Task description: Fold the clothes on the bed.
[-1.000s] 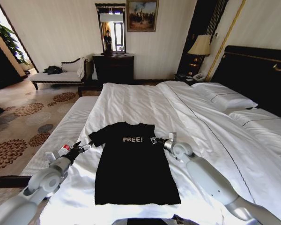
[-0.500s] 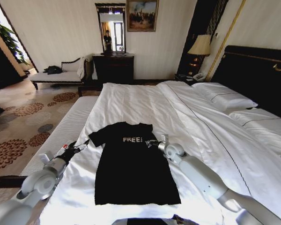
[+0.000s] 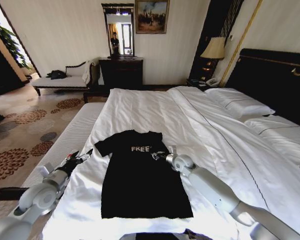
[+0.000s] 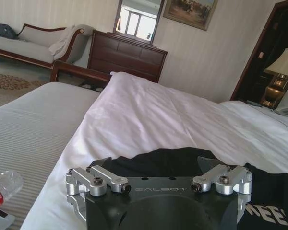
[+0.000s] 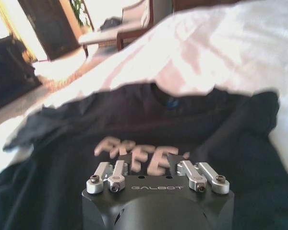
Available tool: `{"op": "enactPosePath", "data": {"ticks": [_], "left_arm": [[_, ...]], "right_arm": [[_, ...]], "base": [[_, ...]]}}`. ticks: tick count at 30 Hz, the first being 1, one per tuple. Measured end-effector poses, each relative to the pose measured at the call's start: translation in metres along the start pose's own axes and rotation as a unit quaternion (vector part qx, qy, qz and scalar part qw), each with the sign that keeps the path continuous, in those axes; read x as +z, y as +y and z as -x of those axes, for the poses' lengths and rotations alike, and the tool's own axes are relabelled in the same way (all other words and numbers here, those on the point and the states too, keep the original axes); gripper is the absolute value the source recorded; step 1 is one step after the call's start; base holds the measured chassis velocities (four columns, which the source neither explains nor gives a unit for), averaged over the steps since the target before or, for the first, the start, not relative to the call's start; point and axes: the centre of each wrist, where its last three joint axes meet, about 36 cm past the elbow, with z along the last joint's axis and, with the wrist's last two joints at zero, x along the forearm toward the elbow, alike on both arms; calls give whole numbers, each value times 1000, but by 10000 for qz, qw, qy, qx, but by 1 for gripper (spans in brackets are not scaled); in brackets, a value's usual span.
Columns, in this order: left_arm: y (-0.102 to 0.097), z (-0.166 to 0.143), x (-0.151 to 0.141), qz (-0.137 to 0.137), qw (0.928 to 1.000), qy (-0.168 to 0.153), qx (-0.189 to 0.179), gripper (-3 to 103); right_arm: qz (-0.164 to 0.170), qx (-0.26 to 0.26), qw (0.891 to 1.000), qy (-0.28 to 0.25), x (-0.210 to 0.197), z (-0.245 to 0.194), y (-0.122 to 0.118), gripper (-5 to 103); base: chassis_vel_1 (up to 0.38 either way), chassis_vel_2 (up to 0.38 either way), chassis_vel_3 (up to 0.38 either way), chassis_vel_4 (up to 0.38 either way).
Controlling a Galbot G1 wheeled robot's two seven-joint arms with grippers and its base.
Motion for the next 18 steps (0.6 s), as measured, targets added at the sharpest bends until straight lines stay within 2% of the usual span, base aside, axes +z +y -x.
{"op": "enactPosePath", "data": {"ticks": [1, 4, 5, 8, 11, 12, 13, 14, 15, 16, 17, 18], "left_arm": [[-1, 0, 1, 2, 10000, 11, 6, 100], [-4, -1, 6, -10, 10000, 61, -7, 100], [-7, -1, 15, -71, 9999, 140, -33, 100], [-7, 2, 23, -167, 9996, 191, -76, 100], [-8, 14, 35, -480, 9985, 236, -141, 100], [-7, 17, 37, -579, 9979, 232, -159, 100], [-4, 19, 41, -771, 9965, 224, -246, 100], [-4, 19, 41, -771, 9965, 224, -246, 100], [-2, 20, 43, -878, 9955, 221, -296, 100], [-1, 20, 44, -951, 9947, 217, -338, 100], [10, 26, 52, -1276, 9900, 185, -580, 100], [14, 32, 56, -1384, 9881, 195, -643, 100]], "right_arm": [[13, 16, 10000, -70, -3, -3, 0, 45], [68, 83, 9997, -228, -10, -11, -3, 45], [181, 203, 9990, -357, -12, -25, -8, 61], [217, 297, 9984, -431, -12, -36, -13, 67], [269, 458, 9975, -469, -6, -58, -20, 84], [273, 487, 9973, -469, -5, -63, -20, 84], [258, 514, 9973, -468, -4, -67, -20, 89], [258, 514, 9973, -468, -4, -67, -20, 89], [247, 517, 9973, -466, -4, -68, -19, 94], [241, 519, 9973, -465, -4, -69, -19, 94], [221, 528, 9974, -443, -3, -73, -17, 99], [220, 552, 9973, -435, -1, -78, -16, 100]], "base": [[0, 0, 0, 0], [0, 0, 0, 0], [0, 0, 0, 0], [0, 0, 0, 0], [0, 0, 0, 0], [0, 0, 0, 0], [0, 0, 0, 0], [0, 0, 0, 0], [0, 0, 0, 0], [0, 0, 0, 0], [0, 0, 0, 0], [0, 0, 0, 0]]}}
